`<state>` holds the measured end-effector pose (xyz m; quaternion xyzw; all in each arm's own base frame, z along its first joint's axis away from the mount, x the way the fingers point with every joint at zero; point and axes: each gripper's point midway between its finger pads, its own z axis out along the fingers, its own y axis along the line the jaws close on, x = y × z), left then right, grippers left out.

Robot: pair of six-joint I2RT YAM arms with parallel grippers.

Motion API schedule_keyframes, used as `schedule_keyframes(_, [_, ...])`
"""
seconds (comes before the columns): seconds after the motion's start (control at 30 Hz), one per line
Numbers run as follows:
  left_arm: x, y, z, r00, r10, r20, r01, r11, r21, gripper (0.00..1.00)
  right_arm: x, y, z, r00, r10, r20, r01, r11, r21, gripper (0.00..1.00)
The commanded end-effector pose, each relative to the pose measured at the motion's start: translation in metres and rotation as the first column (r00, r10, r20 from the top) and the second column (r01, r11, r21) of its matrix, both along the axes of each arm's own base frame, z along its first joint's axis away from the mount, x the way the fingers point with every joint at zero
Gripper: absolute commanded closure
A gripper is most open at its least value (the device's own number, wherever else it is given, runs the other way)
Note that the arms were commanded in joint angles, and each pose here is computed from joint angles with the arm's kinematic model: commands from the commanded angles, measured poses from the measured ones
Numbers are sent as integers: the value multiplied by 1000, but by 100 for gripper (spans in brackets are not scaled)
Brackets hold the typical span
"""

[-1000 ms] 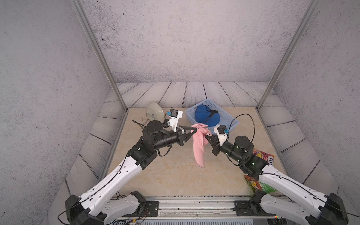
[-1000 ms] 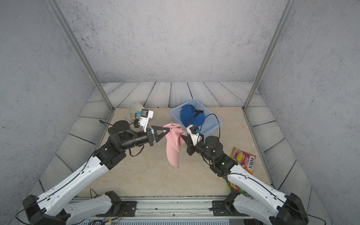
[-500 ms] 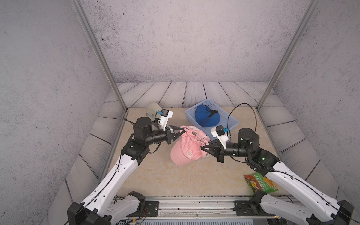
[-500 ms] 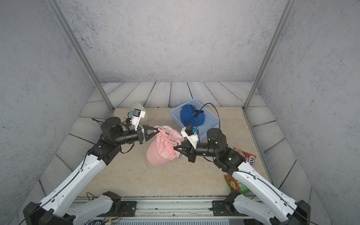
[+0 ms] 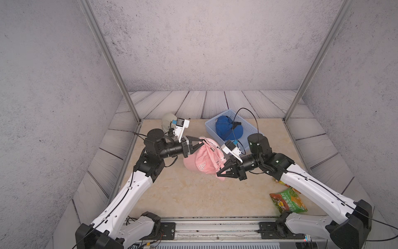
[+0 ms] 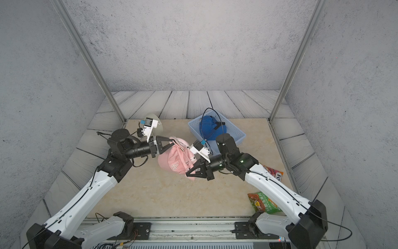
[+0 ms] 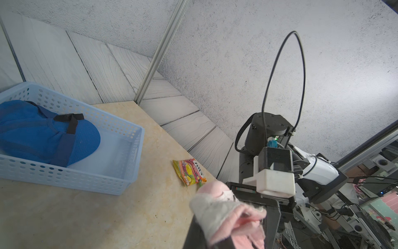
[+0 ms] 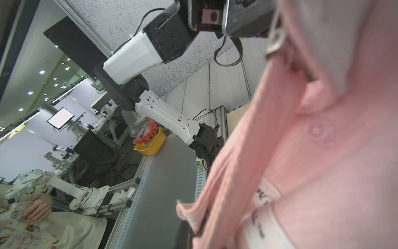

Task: Turn the baseball cap inside out
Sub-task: Turn over the baseball cap.

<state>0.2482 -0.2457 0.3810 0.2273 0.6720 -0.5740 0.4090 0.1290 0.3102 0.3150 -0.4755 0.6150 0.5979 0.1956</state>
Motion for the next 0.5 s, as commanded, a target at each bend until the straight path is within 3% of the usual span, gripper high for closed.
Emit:
schedule_keyframes(0.0, [6, 15, 28, 993, 83, 86, -77, 995, -63, 100, -24, -9, 3, 993, 110, -43, -110, 994, -1, 88])
schedule_keyframes(0.1, [7, 18, 20, 995, 90, 51, -88, 995, -39, 100, -13, -14, 4, 997, 18, 70, -14, 999, -52, 77])
schedule_keyframes(0.2, [14, 25, 9, 989, 150, -14, -150, 989, -11, 100, 9, -24, 12, 966, -138, 219, 158, 985, -76, 62])
schedule_keyframes(0.33, [18, 29, 13, 979, 184, -88, -189, 981, -51, 100, 36, -42, 26, 843, -361, 399, 390, 921, 9, 30])
schedule_keyframes(0.47, [15, 29, 23, 978, 174, -118, -185, 979, -90, 100, 63, -61, 35, 677, -582, 451, 580, 799, 160, 14])
